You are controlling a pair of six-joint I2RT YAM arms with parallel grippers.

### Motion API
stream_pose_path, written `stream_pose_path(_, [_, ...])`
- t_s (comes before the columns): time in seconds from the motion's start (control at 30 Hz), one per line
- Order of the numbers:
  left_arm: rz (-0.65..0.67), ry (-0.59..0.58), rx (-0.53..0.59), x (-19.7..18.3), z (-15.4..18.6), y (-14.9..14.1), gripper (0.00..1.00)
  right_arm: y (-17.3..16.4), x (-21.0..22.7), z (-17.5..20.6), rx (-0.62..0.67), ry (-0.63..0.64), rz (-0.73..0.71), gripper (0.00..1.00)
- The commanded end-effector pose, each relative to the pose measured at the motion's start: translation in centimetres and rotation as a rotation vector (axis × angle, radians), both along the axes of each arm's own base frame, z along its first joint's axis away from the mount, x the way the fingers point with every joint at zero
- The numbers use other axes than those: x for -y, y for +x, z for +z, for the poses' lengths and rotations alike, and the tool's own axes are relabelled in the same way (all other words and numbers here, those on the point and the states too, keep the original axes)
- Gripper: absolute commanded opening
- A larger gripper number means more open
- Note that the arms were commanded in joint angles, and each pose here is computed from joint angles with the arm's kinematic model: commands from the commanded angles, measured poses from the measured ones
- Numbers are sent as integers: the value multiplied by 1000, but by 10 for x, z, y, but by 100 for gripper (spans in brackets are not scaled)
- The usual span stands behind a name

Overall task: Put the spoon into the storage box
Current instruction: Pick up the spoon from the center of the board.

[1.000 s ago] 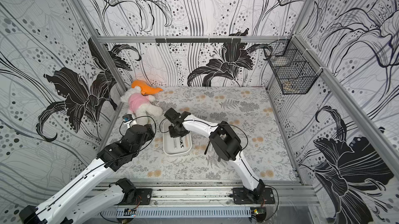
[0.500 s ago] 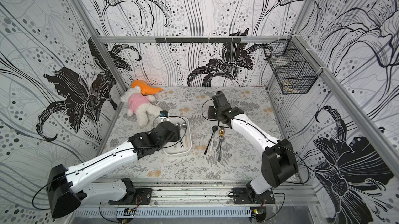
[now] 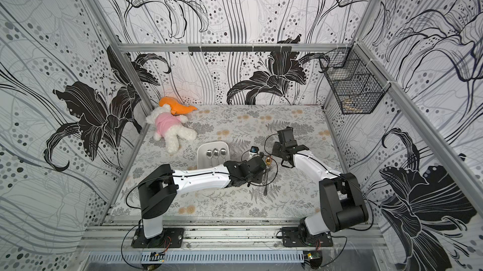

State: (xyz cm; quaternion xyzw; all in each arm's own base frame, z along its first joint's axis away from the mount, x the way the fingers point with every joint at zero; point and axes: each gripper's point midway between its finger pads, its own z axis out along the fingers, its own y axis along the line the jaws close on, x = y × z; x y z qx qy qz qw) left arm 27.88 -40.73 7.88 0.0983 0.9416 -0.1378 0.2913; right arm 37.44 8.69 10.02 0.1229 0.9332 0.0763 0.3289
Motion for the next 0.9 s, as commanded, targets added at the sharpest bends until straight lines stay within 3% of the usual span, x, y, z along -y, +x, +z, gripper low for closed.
stream_pose_path(0.0, [-2, -21, -13, 18, -5, 5, 52, 1, 5, 3, 37, 8, -31, 23])
stream_pose_path(0.23, [17, 84, -35, 17, -37, 11, 44, 0, 10, -1, 32, 16, -43, 22])
stream_pose_path(0.7, [57, 123, 11, 1, -31, 14, 44, 1, 5, -8, 7, 34, -26, 22])
stream_pose_path(0.87, [44, 149, -19, 2, -46, 11, 39, 2, 4, -8, 5, 37, -23, 22])
